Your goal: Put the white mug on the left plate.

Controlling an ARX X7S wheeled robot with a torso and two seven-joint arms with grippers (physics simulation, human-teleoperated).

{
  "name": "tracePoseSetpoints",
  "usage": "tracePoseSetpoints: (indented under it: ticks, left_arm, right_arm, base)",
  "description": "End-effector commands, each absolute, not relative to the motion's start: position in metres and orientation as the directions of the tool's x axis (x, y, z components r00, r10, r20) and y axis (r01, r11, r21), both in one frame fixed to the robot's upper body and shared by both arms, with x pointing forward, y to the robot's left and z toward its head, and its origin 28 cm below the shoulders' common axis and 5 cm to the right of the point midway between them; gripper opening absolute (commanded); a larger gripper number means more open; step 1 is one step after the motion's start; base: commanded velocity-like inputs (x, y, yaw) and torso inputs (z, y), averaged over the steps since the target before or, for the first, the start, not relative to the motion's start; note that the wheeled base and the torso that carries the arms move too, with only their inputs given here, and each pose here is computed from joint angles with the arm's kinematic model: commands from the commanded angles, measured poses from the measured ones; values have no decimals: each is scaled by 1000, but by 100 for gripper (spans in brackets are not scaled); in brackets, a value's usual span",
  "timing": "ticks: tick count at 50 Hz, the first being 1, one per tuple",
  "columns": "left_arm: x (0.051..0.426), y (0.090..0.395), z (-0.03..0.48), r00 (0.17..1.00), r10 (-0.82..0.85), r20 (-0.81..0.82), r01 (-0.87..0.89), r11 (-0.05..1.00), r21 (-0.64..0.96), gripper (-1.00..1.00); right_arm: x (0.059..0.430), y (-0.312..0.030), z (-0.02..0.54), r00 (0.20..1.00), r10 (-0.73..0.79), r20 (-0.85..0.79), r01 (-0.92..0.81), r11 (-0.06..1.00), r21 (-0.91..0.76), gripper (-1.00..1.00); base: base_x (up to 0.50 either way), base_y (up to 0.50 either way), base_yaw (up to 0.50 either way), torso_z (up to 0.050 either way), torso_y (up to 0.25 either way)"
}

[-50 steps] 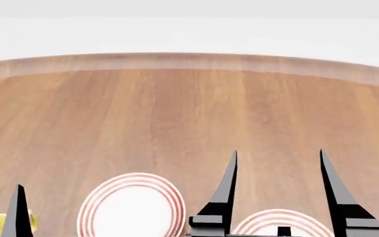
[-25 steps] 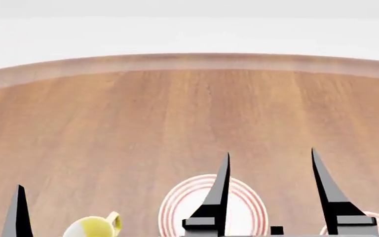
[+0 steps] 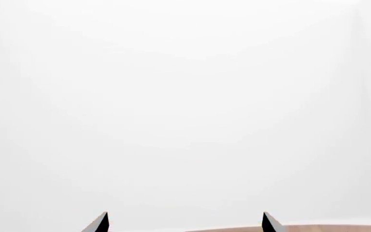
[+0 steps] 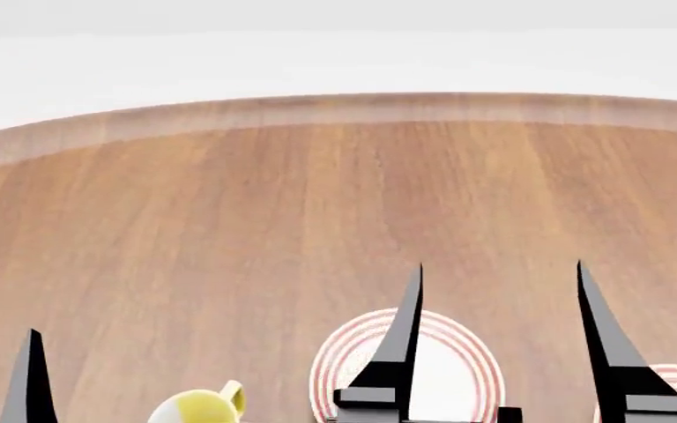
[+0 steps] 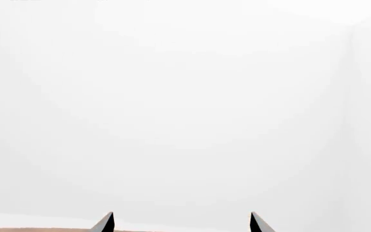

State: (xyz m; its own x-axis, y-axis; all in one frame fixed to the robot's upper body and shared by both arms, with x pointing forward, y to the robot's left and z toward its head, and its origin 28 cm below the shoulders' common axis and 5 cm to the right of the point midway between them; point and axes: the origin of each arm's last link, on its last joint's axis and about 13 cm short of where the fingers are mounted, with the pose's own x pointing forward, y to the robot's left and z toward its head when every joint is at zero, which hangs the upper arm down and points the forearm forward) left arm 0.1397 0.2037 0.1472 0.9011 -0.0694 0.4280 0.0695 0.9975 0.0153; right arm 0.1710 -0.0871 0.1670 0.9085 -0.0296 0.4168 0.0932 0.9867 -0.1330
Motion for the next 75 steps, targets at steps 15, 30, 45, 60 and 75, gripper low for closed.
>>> tracePoseSetpoints:
  ticks: [15, 30, 45, 60, 75]
  left_arm:
    - [139, 203, 147, 901, -74, 427, 76, 997, 14, 100]
    - [140, 203, 145, 902, -81, 424, 80, 997, 20, 100]
    - [137, 200, 142, 915, -115, 387, 102, 993, 53, 100]
    - [120, 190, 104, 838, -523, 156, 534, 845, -34, 100]
    - [101, 180, 70, 783, -621, 42, 621, 784, 0, 100]
  right_arm:
    - [169, -88, 168, 897, -36, 440, 90, 991, -103, 100]
    - [169, -89, 169, 897, -48, 440, 106, 988, -108, 100]
    - [168, -91, 168, 900, -75, 429, 143, 981, -130, 100]
    - [170, -90, 169, 908, -44, 417, 132, 974, -184, 100]
    - [170, -89, 168, 910, -34, 414, 121, 975, -187, 100]
  base:
    - [0, 0, -500, 0, 0]
    - [0, 0, -500, 0, 0]
    - [0, 0, -500, 0, 0]
    - [-6, -16, -67, 0, 0]
    - [0, 0, 0, 0, 0]
